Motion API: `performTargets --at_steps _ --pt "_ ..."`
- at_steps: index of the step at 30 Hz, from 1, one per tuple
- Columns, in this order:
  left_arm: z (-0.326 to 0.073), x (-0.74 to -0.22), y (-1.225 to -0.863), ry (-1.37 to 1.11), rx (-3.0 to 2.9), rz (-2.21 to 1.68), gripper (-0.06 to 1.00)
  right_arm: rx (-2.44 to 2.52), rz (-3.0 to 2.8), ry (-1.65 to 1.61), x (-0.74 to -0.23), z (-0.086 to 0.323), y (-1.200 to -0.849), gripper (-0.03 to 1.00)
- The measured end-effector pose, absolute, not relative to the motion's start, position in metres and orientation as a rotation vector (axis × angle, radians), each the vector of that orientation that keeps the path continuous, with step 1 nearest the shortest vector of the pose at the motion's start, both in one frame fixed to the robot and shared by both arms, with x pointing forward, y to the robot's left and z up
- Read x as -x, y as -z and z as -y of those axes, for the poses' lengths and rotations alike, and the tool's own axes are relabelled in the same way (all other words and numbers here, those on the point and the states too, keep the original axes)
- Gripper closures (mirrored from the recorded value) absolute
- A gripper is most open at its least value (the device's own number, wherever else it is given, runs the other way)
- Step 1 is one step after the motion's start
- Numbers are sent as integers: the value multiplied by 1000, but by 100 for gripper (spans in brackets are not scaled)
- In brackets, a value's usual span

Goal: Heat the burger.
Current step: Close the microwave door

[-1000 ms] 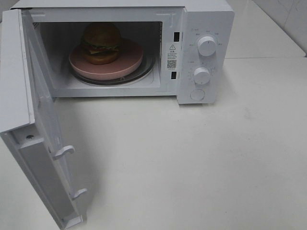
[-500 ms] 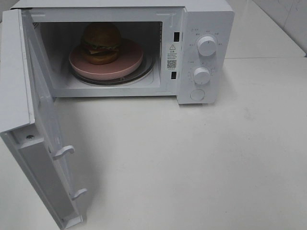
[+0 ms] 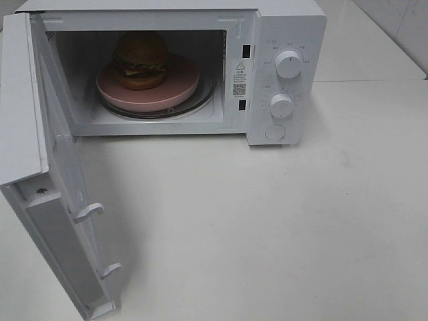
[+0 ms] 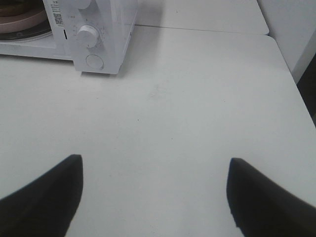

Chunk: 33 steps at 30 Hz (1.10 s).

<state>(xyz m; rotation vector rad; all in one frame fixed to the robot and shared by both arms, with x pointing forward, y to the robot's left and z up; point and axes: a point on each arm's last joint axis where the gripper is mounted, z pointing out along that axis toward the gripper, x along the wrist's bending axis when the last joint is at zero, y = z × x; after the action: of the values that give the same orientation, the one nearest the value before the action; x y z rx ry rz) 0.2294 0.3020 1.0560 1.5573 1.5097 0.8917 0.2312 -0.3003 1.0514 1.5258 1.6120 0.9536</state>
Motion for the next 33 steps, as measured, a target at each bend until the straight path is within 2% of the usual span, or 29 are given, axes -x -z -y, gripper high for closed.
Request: performTargets --at_steps 33 --pt "-302 -237 -1065 -906 -1538 -1492 -3 -1526 -1612 -954 -231 300 -1051 20"
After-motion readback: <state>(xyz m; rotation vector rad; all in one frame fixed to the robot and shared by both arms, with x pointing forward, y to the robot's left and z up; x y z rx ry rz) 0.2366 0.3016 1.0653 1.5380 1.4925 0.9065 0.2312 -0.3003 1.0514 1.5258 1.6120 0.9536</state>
